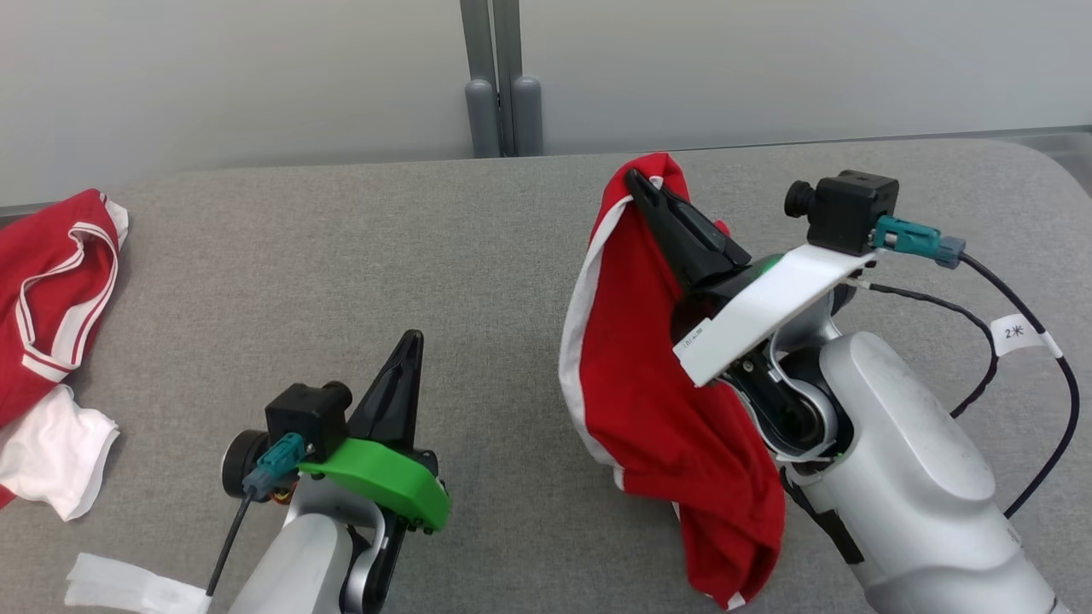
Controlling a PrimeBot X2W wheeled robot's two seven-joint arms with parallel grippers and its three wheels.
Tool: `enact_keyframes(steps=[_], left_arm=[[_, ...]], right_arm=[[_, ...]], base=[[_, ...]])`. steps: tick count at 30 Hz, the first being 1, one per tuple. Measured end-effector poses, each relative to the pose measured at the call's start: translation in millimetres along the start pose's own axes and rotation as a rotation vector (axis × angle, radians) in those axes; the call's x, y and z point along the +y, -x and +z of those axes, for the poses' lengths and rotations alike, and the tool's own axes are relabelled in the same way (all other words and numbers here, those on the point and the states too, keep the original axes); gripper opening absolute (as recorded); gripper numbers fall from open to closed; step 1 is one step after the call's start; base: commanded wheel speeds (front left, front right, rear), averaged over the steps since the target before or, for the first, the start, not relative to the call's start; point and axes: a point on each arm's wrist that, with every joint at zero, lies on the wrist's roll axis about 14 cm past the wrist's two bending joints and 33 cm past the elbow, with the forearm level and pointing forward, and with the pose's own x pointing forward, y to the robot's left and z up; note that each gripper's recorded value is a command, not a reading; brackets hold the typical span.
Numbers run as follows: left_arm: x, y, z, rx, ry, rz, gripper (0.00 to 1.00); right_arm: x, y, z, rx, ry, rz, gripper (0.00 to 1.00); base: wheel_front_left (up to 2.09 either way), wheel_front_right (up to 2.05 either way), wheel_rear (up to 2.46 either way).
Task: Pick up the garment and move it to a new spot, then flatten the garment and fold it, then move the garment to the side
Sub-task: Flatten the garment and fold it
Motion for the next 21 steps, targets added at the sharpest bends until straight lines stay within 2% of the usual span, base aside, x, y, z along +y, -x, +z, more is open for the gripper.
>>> enact_keyframes(steps=[6,7,8,9,10,11,12,13,14,21], left_arm=[[2,-12,-4,0.008,-0.003,0.008,0.0],[3,-12,-8,0.017,-0.006,0.011,0.04],[5,-13,-12,0.028,-0.014,0.014,0.3],[7,-13,-16,0.04,-0.017,0.023,0.38],[9,-13,-22,0.054,-0.019,0.027,0.58],[10,-13,-25,0.063,-0.022,0.029,0.76],[11,-13,-30,0.075,-0.028,0.031,1.0],[12,-13,-35,0.087,-0.028,0.035,1.0],[12,-13,-38,0.096,-0.031,0.036,1.0],[7,-14,-57,0.149,-0.051,0.013,1.0]], right_arm=[[-24,-4,-22,0.04,0.044,-0.06,0.0],[-33,-1,-28,0.061,0.06,-0.08,0.0],[-44,4,-37,0.091,0.088,-0.105,0.0],[-56,10,-46,0.126,0.12,-0.129,0.0],[-68,17,-56,0.162,0.142,-0.157,0.03],[-76,23,-65,0.199,0.165,-0.175,0.17],[-84,32,-77,0.242,0.19,-0.192,0.45],[-91,38,-86,0.267,0.194,-0.211,0.64],[-96,43,-91,0.283,0.196,-0.225,1.0],[-117,74,-115,0.362,0.218,-0.285,1.0]], base=[[0.0,0.0,0.0],[0.0,0.0,0.0],[0.0,0.0,0.0],[0.0,0.0,0.0],[0.0,0.0,0.0],[0.0,0.0,0.0],[0.0,0.0,0.0],[0.0,0.0,0.0],[0.0,0.0,0.0],[0.0,0.0,0.0]])
